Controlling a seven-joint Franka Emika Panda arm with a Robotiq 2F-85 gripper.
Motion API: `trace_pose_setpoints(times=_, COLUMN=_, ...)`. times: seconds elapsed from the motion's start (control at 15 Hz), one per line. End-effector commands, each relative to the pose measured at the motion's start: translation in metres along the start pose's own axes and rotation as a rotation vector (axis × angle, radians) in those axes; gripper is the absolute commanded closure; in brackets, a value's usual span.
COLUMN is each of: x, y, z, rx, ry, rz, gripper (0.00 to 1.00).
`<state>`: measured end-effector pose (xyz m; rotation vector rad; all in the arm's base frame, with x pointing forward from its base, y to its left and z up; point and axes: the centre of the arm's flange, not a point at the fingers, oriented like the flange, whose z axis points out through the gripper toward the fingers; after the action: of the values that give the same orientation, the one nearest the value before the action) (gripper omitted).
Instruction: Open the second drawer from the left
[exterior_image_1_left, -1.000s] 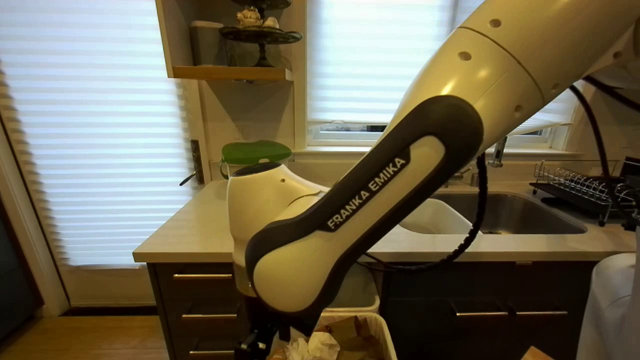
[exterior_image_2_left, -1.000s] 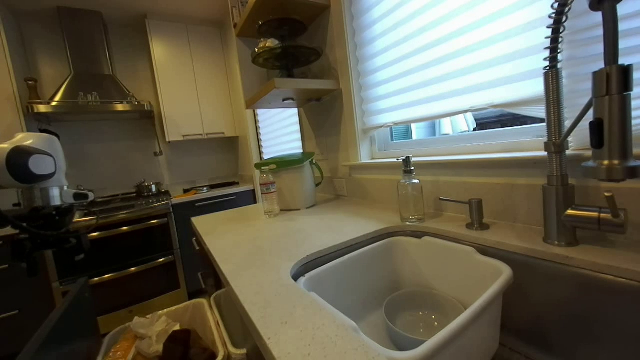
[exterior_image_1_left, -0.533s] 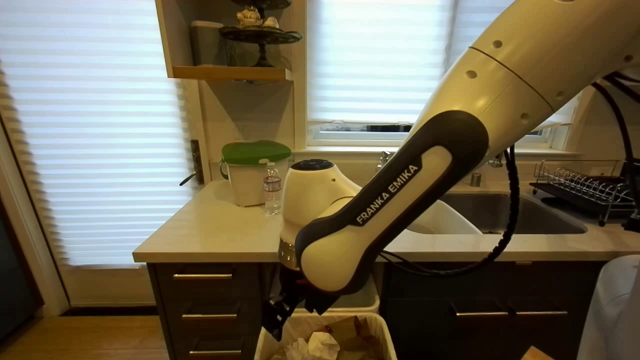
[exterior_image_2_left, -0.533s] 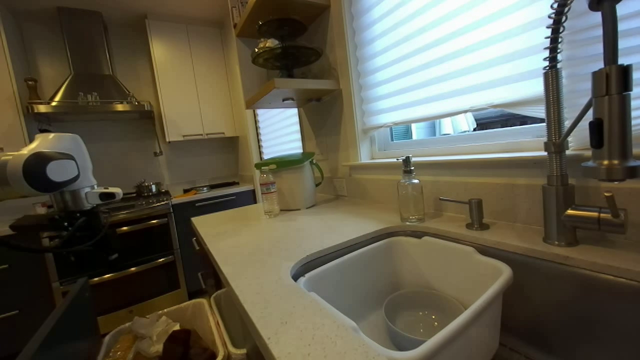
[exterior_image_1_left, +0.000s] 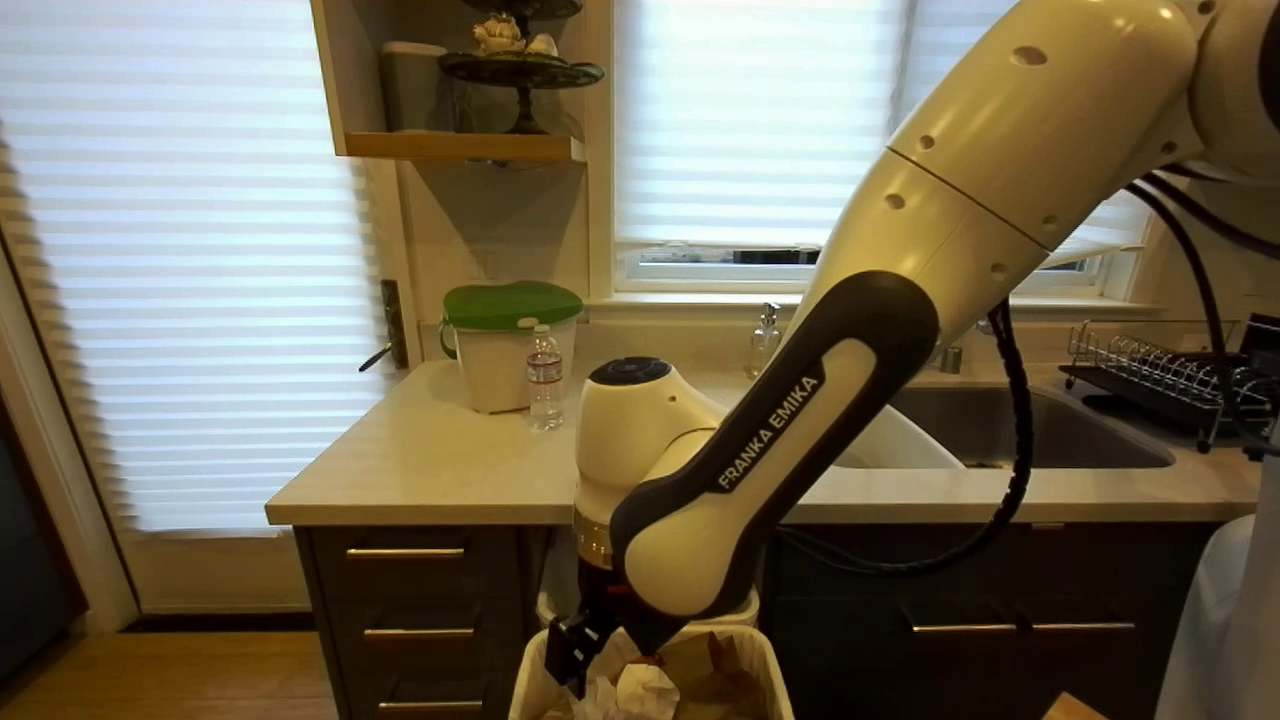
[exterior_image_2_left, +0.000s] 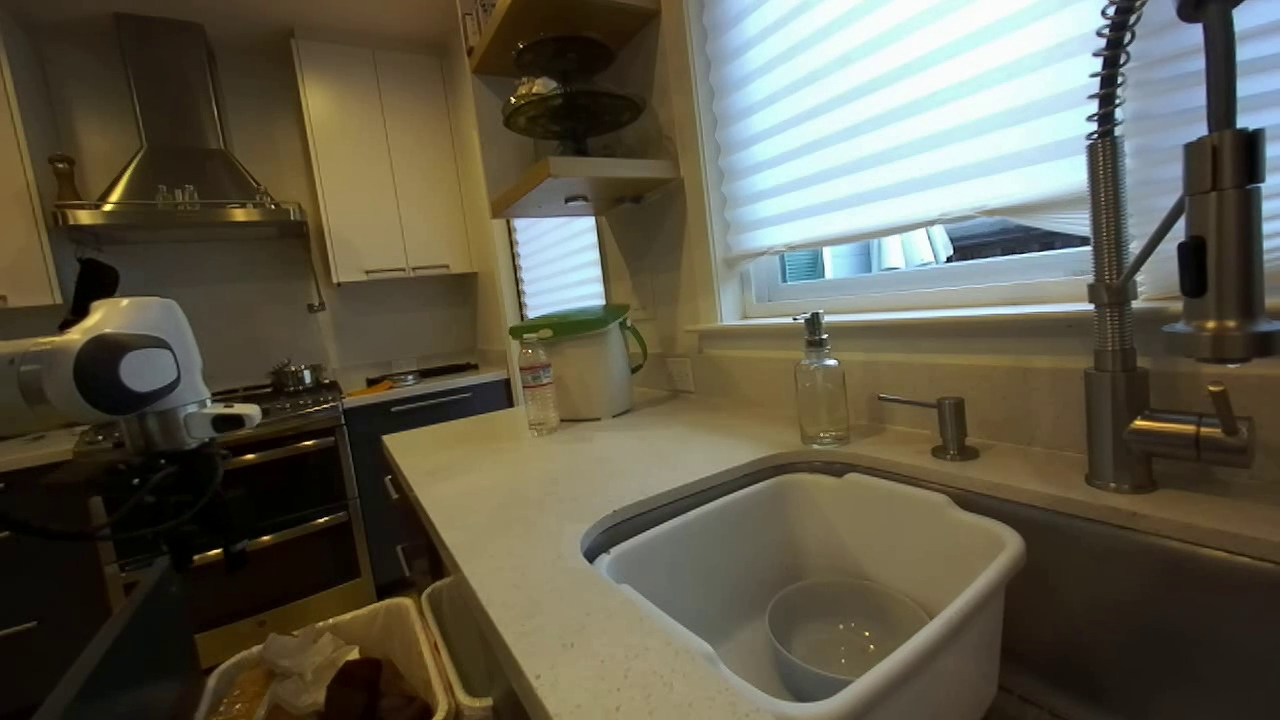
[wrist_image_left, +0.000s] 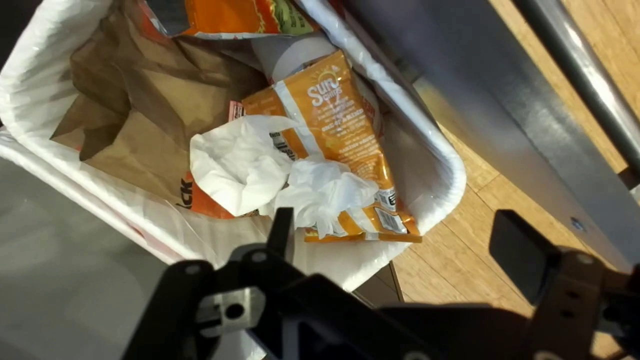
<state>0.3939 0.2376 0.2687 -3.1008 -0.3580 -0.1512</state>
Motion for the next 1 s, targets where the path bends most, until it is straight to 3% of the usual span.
trace_pose_setpoints(times=0.0, x=0.008, y=-0.013, z=0.023, rx=0.027, ry=-0.027, rz=-0.045, gripper=0.00)
trace_pose_setpoints(times=0.93, x=0.019, y=-0.059, z=0.046, rx=0.155, ry=-0.104, rz=-0.303, gripper=0.00)
